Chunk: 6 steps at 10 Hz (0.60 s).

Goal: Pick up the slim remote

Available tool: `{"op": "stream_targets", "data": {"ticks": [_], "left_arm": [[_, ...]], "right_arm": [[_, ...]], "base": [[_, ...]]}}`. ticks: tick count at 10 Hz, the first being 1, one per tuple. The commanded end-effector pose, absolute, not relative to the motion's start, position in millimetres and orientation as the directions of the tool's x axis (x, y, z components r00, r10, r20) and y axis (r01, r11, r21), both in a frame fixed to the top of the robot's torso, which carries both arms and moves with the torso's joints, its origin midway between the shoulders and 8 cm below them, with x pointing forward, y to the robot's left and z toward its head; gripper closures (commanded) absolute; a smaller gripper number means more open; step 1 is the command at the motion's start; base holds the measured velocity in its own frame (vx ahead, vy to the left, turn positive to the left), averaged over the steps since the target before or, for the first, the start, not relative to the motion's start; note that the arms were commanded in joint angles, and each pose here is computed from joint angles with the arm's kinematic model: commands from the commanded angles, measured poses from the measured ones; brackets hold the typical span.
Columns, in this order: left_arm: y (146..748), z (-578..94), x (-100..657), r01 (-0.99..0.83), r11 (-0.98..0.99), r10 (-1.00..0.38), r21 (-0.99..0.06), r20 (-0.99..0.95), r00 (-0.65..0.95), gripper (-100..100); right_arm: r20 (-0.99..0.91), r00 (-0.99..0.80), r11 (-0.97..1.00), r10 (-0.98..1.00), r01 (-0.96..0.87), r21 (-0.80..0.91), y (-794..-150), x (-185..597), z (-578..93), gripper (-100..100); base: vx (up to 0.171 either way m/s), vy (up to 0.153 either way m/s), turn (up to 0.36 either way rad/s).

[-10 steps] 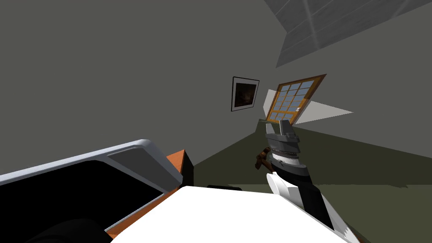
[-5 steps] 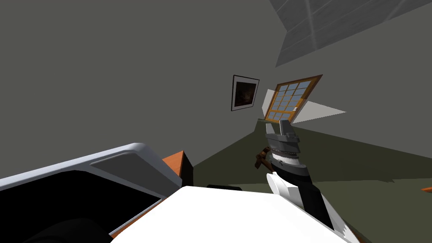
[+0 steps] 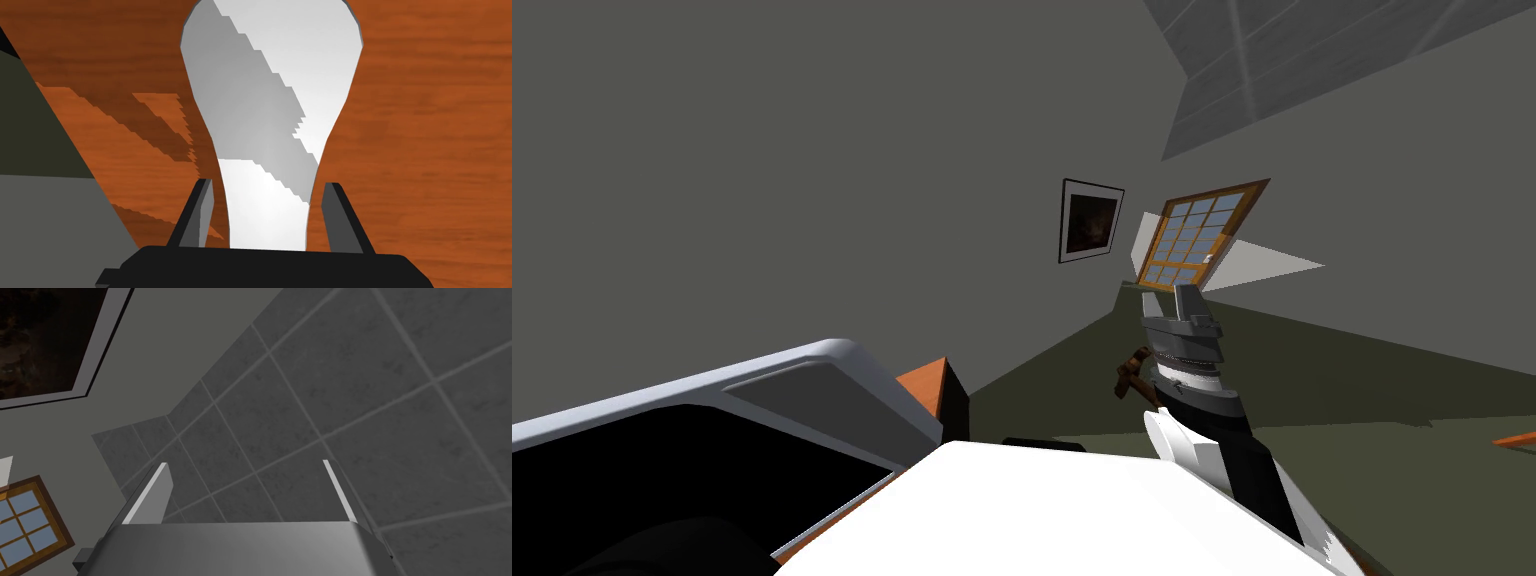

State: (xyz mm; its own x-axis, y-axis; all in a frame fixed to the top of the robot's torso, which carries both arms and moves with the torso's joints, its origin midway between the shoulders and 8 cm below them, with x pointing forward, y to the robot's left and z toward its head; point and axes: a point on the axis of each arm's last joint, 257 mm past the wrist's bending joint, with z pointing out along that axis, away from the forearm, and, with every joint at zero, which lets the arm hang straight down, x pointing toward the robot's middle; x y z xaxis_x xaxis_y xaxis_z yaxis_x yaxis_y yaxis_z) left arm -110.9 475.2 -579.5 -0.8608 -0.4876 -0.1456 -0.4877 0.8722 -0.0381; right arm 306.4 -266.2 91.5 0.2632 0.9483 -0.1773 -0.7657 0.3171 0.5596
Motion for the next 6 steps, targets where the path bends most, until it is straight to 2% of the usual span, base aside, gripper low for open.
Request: {"op": "stream_targets", "data": {"ticks": [1,3,4,5,6], "left_arm": [[475.2,-579.5,-110.9,-0.488,0.872,-0.488,-0.038,-0.146,-0.861,100],[474.9,-579.5,-110.8,-0.487,0.872,-0.487,-0.039,-0.146,-0.861,100],[474.9,-579.5,-110.8,-0.487,0.873,-0.487,-0.039,-0.146,-0.861,0],[481.5,-572.1,-110.9,-0.482,0.876,-0.482,-0.038,-0.146,-0.864,100],[486.0,-566.9,-111.8,-0.478,0.878,-0.478,-0.038,-0.146,-0.866,100]], "right_arm": [[-0.177,0.263,0.317,0.948,-0.766,0.56,-266.2,306.4,91.5,0],[-0.177,0.263,0.317,0.948,-0.766,0.56,-266.2,306.4,91.5,0],[-0.177,0.263,0.317,0.948,-0.766,0.56,-266.2,306.4,91.5,0],[-0.177,0.263,0.317,0.948,-0.766,0.56,-266.2,306.4,91.5,0],[-0.177,0.263,0.317,0.948,-0.766,0.56,-266.2,306.4,91.5,0]], "base": [[0.0,0.0,0.0],[0.0,0.0,0.0],[0.0,0.0,0.0],[0.009,0.013,0.042],[0.015,0.006,0.049]]}}
